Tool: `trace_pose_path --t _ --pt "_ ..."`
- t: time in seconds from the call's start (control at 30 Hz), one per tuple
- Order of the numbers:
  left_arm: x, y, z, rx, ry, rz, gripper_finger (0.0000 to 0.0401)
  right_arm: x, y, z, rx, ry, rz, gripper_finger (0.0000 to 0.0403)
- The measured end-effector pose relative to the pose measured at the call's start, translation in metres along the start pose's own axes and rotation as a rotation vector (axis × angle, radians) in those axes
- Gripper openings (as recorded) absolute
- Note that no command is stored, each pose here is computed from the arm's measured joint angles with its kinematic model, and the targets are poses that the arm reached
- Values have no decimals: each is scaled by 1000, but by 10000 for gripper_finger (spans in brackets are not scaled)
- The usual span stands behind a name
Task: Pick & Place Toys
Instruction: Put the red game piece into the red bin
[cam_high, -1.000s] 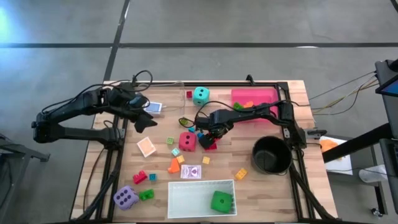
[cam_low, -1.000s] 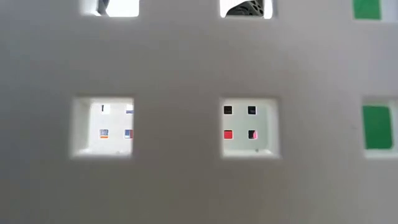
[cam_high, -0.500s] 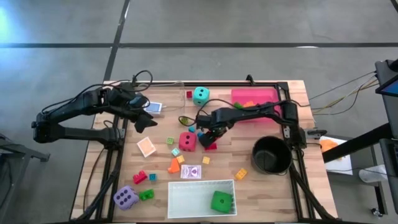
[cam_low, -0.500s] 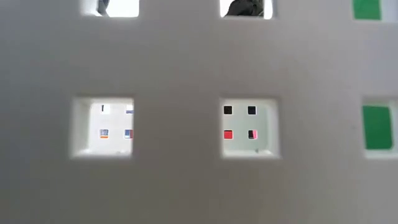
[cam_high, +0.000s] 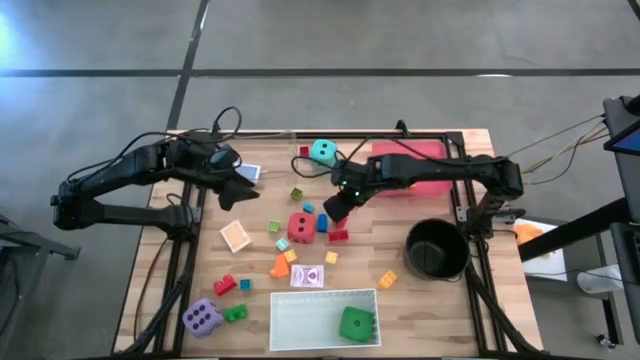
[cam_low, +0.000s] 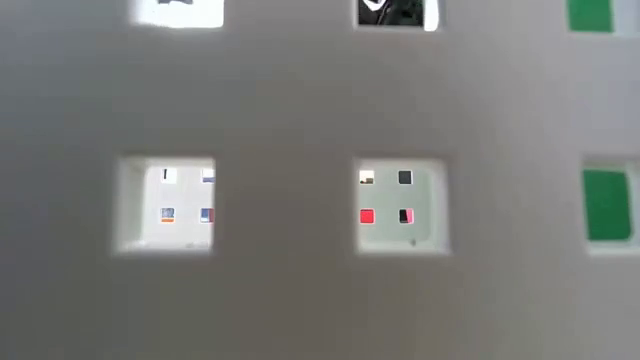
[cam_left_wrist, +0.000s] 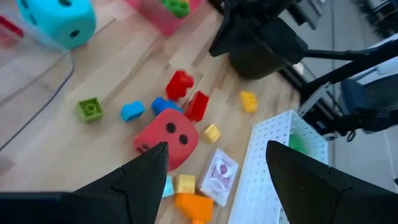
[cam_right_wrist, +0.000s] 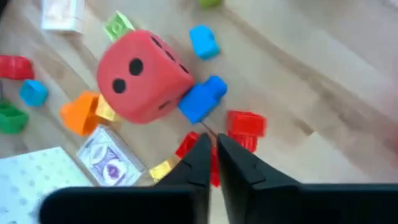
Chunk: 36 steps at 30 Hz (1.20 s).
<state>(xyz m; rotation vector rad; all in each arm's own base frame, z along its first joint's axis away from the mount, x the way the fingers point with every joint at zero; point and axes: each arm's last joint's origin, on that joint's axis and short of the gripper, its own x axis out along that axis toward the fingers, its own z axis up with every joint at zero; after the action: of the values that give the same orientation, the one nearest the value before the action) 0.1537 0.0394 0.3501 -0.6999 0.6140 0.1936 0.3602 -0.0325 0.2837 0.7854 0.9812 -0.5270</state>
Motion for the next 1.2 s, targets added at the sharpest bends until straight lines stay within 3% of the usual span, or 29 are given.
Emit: trace_pose_path --t 0.2,0.37,0.77,0.9,1.2 --pt "0 0 0 1 0 -9 274 -5 -1 1 -4 -46 -29 27" --pt "0 0 0 0 4 -7 274 -1 -1 1 -9 -40 -35 63" --pt "0 0 0 3 6 -6 274 13 -8 -9 -162 20 -47 236" --pt "1 1 -1 6 7 -4 274 28 -14 -16 -245 24 -44 277" --pt "6 4 -4 -7 24 10 274 58 -16 -42 -392 -31 -10 297"
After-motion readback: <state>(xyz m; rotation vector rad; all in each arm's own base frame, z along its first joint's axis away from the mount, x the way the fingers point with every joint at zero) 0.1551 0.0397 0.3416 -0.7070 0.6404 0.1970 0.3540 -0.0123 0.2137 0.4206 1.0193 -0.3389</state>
